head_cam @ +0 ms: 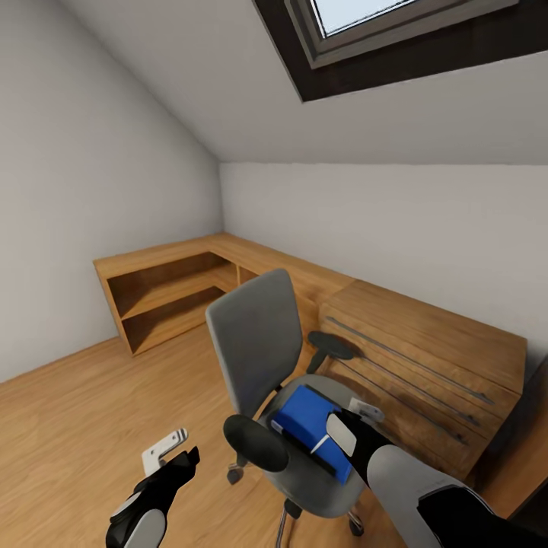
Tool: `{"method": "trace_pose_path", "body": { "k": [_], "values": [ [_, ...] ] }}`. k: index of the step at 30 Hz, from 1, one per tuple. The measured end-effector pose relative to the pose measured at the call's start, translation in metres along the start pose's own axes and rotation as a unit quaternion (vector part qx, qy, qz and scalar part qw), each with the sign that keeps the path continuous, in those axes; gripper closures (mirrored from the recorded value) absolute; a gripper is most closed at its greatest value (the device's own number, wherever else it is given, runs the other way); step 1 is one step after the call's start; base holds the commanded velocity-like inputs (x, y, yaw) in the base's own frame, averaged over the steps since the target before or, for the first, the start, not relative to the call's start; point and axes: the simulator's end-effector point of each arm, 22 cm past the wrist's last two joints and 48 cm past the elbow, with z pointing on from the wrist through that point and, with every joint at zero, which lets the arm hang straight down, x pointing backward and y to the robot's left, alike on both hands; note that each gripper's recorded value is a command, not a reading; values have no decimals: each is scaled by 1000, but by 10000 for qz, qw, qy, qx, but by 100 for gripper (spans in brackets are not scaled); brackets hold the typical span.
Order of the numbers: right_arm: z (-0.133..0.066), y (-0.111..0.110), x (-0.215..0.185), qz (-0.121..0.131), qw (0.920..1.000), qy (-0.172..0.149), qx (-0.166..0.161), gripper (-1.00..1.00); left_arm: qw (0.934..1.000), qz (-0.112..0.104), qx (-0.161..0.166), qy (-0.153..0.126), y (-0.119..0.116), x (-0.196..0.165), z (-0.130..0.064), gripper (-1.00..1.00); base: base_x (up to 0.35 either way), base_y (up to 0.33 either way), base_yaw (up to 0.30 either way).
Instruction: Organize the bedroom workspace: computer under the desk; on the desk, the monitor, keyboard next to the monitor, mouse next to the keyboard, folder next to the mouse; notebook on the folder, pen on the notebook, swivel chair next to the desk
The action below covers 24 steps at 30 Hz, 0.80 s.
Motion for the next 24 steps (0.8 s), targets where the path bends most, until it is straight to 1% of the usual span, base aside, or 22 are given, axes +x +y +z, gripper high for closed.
{"method": "trace_pose_path", "body": {
  "k": [18,24],
  "values": [
    [23,1,19,6,10000,-16,-11,-100,10000,2,-14,10,11,23,22,-100,0,0,0],
    [30,5,21,76,9999,-58,-67,-100,10000,5,-6,11,14,30,29,-100,0,0,0]
  ]
}}
